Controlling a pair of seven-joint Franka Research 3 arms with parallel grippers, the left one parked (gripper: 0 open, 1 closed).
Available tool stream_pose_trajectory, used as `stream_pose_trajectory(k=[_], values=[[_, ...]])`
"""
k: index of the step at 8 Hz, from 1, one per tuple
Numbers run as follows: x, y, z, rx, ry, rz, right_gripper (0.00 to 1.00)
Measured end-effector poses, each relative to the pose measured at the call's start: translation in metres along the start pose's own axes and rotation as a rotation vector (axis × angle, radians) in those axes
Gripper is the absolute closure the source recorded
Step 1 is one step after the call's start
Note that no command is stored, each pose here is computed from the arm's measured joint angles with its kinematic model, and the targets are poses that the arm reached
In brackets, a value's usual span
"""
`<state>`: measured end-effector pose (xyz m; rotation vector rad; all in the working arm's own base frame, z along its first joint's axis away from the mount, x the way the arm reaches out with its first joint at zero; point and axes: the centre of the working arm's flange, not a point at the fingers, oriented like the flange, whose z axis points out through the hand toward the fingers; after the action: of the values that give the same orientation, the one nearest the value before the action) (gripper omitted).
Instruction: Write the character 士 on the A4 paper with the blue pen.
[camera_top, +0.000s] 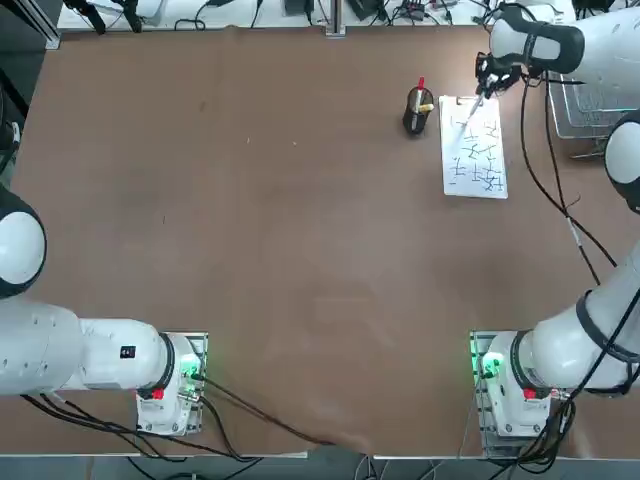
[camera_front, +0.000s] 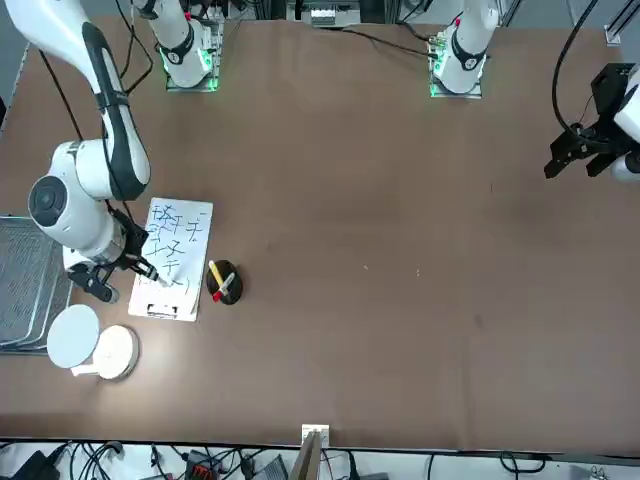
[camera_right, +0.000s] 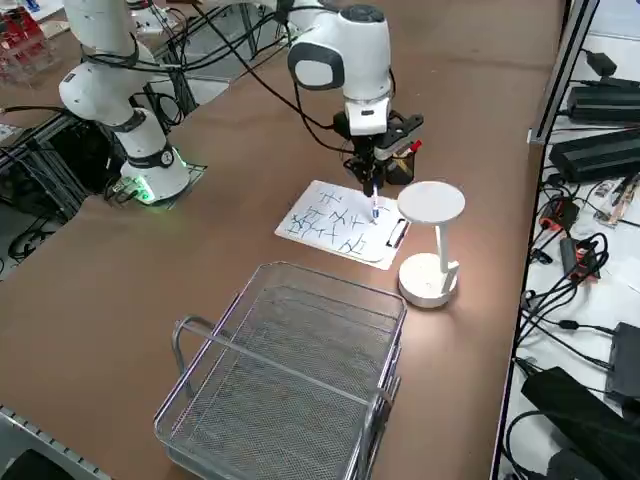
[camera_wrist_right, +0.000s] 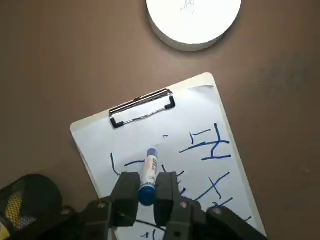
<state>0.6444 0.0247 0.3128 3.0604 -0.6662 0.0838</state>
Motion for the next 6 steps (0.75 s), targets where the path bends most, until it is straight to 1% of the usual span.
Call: stream_pose_trajectory(k=[6], values=[[0.0017, 0.0089, 0.0060, -0.012, -0.009, 0.012, 0.81]])
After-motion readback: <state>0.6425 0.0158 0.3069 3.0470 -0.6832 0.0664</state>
